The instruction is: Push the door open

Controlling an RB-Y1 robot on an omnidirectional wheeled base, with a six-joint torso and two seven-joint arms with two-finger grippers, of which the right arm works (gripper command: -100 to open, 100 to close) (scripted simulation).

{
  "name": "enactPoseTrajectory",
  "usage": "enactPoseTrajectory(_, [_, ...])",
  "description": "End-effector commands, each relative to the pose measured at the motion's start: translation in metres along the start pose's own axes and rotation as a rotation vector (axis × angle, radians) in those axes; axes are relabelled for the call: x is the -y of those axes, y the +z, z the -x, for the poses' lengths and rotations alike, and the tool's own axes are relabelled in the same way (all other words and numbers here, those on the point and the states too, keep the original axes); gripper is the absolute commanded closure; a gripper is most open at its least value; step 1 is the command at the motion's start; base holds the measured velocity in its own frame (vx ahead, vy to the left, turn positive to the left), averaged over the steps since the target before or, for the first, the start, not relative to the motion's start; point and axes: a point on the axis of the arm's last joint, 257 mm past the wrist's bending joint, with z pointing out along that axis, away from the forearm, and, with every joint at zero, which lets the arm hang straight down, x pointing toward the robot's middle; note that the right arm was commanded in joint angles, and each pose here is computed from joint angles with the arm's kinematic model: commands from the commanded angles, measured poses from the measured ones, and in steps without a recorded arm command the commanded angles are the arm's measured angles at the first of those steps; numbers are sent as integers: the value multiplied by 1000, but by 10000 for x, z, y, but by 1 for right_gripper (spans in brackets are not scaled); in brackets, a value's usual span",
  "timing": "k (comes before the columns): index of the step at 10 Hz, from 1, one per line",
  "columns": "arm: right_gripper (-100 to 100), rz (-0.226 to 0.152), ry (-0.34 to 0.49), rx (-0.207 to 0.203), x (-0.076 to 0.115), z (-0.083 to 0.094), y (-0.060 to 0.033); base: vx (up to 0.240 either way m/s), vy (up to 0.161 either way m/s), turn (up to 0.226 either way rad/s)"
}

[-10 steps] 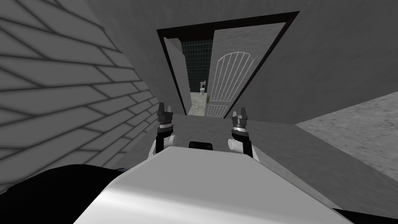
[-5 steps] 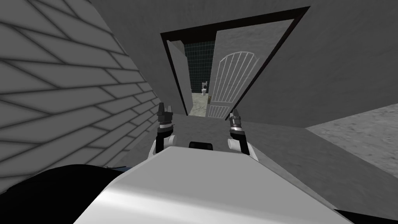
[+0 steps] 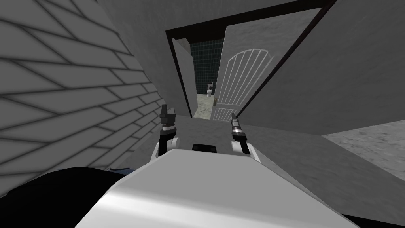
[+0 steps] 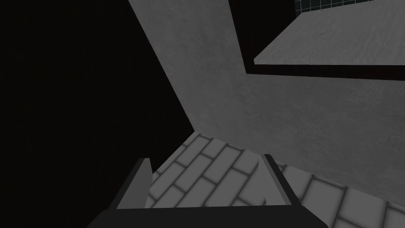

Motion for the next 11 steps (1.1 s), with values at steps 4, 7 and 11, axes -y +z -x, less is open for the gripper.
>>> enactPoseTrajectory(4, [-100, -103, -152, -88, 481, -189, -7, 61, 13, 91])
enactPoseTrajectory(7, [-100, -132, -222, -121, 630, -251, -19, 53, 5, 54])
enactPoseTrajectory(11, [-100, -221, -377, -197, 1079, -342, -69, 64, 5, 86])
